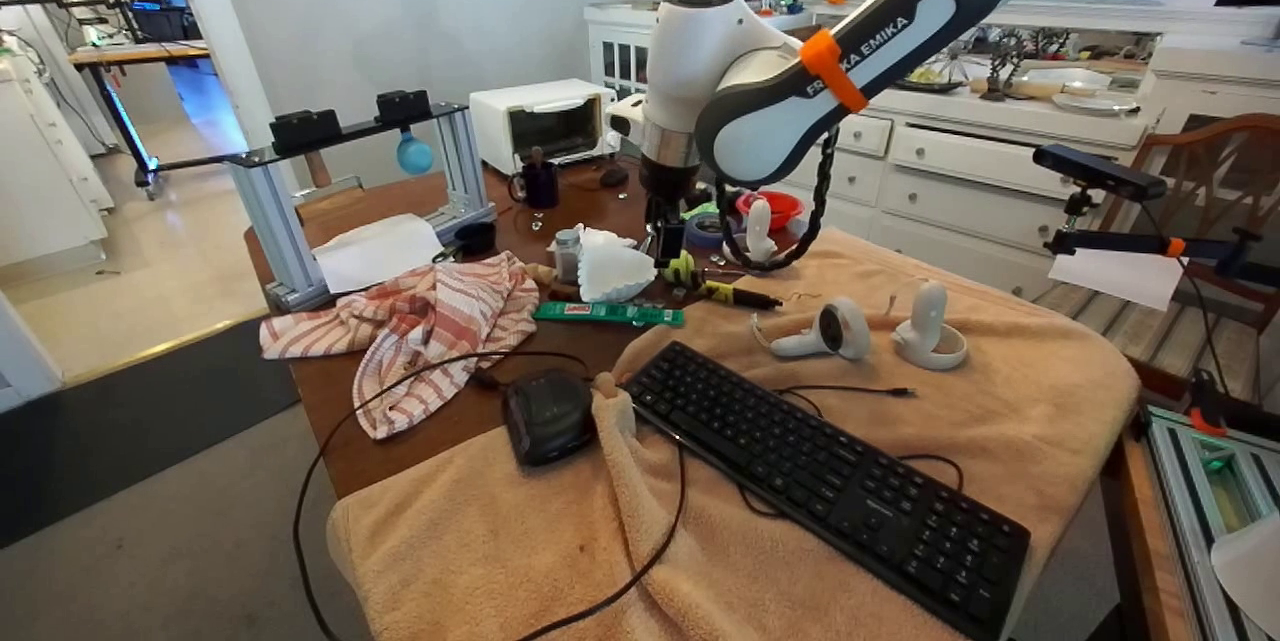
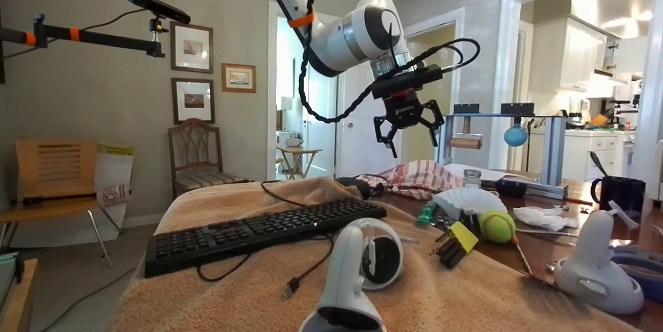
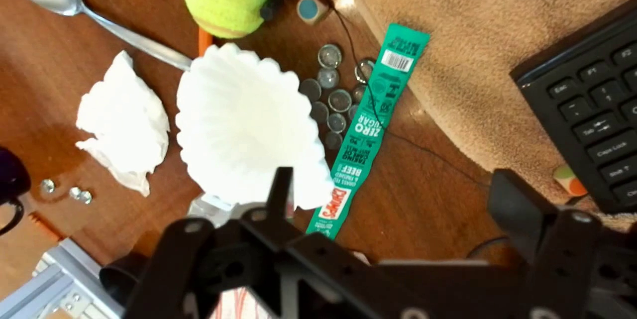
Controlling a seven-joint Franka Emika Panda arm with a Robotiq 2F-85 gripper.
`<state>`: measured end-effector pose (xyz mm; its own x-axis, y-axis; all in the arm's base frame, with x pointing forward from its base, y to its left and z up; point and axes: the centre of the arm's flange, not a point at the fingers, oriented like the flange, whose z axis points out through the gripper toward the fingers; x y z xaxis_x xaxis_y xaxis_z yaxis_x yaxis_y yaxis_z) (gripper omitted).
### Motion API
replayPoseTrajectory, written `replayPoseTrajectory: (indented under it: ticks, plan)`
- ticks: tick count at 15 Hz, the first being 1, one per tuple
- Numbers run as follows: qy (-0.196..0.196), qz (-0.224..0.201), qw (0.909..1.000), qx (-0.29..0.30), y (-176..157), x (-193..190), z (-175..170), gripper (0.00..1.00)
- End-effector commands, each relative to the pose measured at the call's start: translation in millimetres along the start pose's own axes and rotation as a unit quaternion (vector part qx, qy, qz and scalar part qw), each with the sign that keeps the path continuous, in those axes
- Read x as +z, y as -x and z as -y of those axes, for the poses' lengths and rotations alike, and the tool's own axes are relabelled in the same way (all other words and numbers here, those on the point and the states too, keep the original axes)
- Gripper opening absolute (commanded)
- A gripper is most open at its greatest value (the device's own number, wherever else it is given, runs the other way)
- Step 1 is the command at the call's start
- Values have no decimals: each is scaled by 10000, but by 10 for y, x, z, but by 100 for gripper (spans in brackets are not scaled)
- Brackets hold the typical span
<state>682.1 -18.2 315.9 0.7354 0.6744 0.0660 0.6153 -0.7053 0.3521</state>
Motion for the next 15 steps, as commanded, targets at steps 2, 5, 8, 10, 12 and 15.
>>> replayPoseTrajectory:
  ticks: [2,5,8,10,12,15]
  plan:
    - [-40,-234,9992,-333,42,70,132,100]
    - [-260,-93,9995,-149,40,334,35,100]
    - [-188,-44,9997,-136,92,271,100,100]
    - [-225,15,9996,-188,95,324,85,100]
    - [-419,84,9983,-385,14,537,39,100]
    - [-575,-57,9967,-563,-135,858,-62,100]
